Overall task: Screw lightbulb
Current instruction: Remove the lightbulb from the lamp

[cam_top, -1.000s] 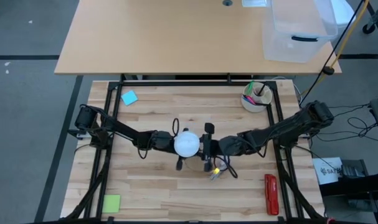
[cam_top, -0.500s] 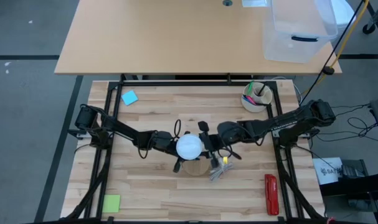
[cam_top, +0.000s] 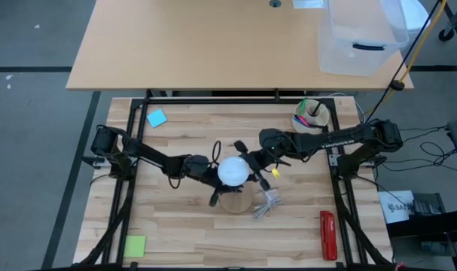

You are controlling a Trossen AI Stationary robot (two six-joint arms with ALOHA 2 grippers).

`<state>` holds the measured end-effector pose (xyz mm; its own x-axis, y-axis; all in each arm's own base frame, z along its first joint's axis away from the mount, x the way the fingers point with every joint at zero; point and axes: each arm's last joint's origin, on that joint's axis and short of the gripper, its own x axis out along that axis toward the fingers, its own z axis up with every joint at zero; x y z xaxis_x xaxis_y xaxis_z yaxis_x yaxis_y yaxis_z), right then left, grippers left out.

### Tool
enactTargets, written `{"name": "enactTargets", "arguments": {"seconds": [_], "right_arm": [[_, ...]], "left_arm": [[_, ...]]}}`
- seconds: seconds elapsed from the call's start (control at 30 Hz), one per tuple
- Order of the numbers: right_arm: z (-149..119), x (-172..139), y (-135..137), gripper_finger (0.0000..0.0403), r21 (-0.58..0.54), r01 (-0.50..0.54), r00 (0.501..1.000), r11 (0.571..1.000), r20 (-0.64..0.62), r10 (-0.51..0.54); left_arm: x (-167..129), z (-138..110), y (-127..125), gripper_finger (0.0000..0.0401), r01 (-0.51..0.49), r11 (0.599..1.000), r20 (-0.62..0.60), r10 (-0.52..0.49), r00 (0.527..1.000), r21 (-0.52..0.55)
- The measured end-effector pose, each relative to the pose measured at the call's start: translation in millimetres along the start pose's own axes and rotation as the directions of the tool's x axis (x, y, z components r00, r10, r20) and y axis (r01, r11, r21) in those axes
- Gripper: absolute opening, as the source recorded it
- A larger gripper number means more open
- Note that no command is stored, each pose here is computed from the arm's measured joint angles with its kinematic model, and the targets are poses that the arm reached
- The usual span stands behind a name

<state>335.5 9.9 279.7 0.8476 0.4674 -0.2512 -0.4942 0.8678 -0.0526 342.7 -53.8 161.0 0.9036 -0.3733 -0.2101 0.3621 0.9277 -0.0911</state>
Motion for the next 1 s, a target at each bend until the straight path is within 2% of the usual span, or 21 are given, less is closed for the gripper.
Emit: {"name": "enactTargets", "arguments": {"seconds": [0.57,1.0], "right_arm": [[1.3,-4.4,-6.0,0.0144,-0.036,-0.063,0.997,0.997,0.041,0.064],[2.3,-4.3,-5.8,0.0144,-0.019,-0.068,0.996,0.998,0.05,0.069]], "left_arm": [[-1.5,-2.6,6.6,0.0064,-0.037,0.999,-0.021,0.037,0.999,0.005],[-1.8,-4.3,7.2,0.0064,-0.045,0.999,-0.033,0.045,0.998,0.003]]}}
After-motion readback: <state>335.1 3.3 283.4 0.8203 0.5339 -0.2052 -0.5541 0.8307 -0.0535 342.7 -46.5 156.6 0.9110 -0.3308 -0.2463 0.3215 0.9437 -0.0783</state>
